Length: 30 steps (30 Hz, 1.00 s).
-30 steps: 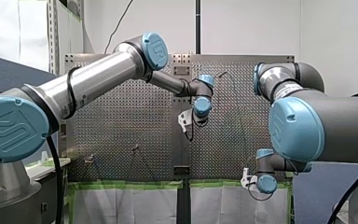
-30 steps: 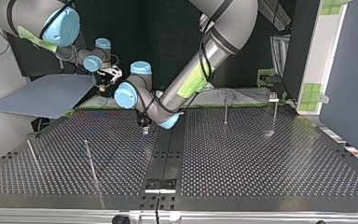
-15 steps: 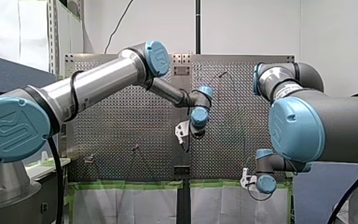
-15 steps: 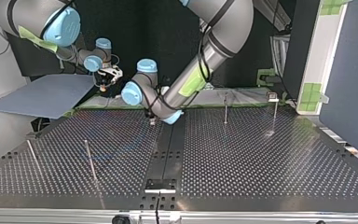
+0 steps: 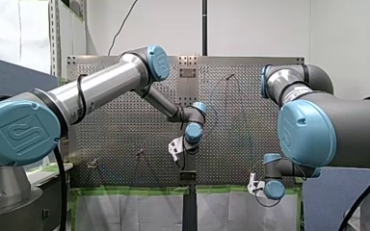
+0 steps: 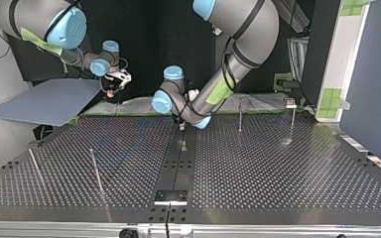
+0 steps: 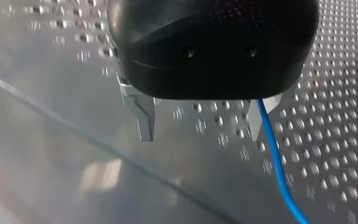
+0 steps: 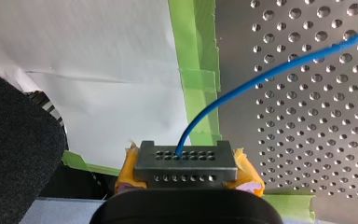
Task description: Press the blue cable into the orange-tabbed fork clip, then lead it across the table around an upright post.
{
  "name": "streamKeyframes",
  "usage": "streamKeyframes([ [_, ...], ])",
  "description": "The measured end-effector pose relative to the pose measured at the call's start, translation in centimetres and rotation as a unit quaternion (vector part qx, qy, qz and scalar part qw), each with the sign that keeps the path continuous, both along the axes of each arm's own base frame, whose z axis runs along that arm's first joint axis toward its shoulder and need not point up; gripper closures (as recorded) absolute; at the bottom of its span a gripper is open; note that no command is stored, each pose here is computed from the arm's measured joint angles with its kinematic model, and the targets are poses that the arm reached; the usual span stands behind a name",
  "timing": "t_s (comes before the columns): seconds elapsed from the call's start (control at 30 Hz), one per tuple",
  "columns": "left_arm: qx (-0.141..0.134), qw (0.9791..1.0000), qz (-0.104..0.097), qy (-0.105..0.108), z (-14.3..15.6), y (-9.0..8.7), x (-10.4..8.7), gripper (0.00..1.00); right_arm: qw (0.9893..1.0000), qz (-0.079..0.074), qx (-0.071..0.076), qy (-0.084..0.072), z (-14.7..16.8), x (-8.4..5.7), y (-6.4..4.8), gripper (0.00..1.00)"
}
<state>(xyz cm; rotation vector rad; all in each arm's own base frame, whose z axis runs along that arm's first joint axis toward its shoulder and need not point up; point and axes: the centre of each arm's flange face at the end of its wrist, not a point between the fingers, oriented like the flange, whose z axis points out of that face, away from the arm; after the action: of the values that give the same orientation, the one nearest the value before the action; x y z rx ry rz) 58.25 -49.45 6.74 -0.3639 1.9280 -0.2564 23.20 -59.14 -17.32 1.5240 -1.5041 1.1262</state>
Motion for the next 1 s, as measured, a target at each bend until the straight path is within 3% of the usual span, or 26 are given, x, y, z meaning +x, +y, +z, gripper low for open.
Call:
streamKeyframes([
  [0.4,0.016,0.9994,0.017,0.026,-3.4,3.4,-0.6,0.0,1.0,0.002,0.0,0.001,0.0,0.2,0.1,1.0],
  [0.73,0.024,0.999,0.028,0.026,-6.0,5.6,-1.3,0.0,1.0,0.003,-0.002,0.0,0.0,0.4,0.1,1.0],
  [1.0,0.026,0.9994,0.017,0.015,-5.9,5.8,-1.8,0.0,1.0,0.004,-0.002,0.0,0.0,0.4,0.1,1.0],
])
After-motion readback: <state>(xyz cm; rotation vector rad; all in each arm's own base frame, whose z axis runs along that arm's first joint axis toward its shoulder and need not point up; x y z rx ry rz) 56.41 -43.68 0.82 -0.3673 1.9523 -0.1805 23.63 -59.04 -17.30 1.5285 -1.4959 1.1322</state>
